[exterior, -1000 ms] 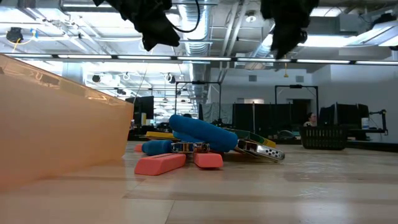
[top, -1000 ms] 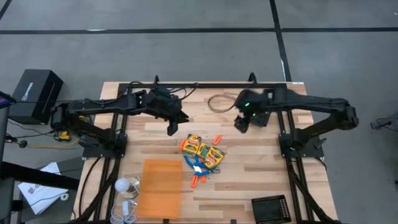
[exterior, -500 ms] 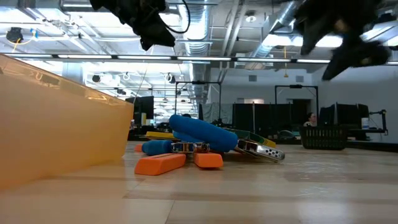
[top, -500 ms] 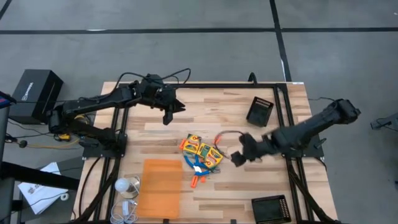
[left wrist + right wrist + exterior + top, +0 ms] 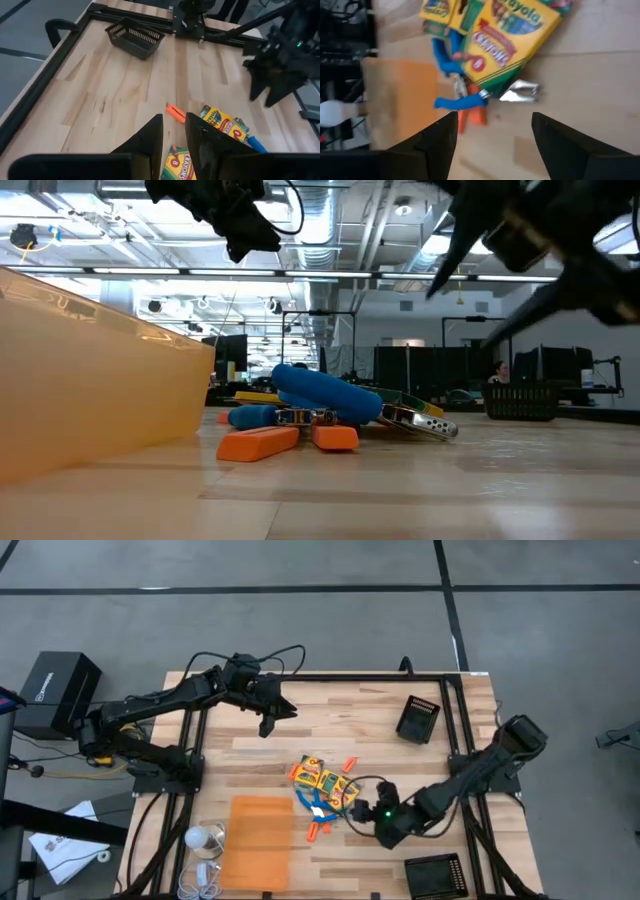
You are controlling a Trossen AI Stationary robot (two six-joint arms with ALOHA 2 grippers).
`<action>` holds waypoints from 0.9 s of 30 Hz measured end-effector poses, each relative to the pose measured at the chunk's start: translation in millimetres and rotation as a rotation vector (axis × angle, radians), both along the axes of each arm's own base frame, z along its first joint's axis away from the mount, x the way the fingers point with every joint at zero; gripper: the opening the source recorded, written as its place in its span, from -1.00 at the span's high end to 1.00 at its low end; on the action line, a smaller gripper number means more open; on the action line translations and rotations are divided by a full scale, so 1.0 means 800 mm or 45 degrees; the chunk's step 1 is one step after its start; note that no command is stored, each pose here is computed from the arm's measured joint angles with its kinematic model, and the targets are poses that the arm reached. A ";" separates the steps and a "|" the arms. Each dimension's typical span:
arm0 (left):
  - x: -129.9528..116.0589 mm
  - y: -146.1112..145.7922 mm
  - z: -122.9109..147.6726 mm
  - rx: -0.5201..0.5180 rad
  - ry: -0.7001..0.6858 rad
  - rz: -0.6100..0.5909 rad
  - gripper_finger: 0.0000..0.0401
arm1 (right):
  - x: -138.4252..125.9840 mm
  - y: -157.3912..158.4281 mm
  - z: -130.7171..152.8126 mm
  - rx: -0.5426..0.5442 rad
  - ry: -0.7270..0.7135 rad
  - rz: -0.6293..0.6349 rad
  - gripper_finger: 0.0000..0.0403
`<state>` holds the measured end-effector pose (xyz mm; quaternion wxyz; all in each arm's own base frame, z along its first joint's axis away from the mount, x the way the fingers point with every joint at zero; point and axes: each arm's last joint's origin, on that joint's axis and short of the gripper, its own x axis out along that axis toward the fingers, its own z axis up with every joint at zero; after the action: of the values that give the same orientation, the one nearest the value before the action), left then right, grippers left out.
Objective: Pick & Place School Supplies
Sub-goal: Put the bottom yellow crayon box into the orange bin
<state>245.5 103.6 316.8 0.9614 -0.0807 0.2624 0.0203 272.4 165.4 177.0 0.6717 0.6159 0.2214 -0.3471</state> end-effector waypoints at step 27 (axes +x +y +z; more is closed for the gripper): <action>-0.002 -0.002 -0.004 -0.169 0.040 0.037 0.61 | 0.017 0.005 -0.079 -0.135 -0.088 -0.117 -0.21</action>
<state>243.7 101.6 313.7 0.9492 -0.1479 0.2770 0.0179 285.6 169.5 113.5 0.6940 0.6005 0.1510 -0.3673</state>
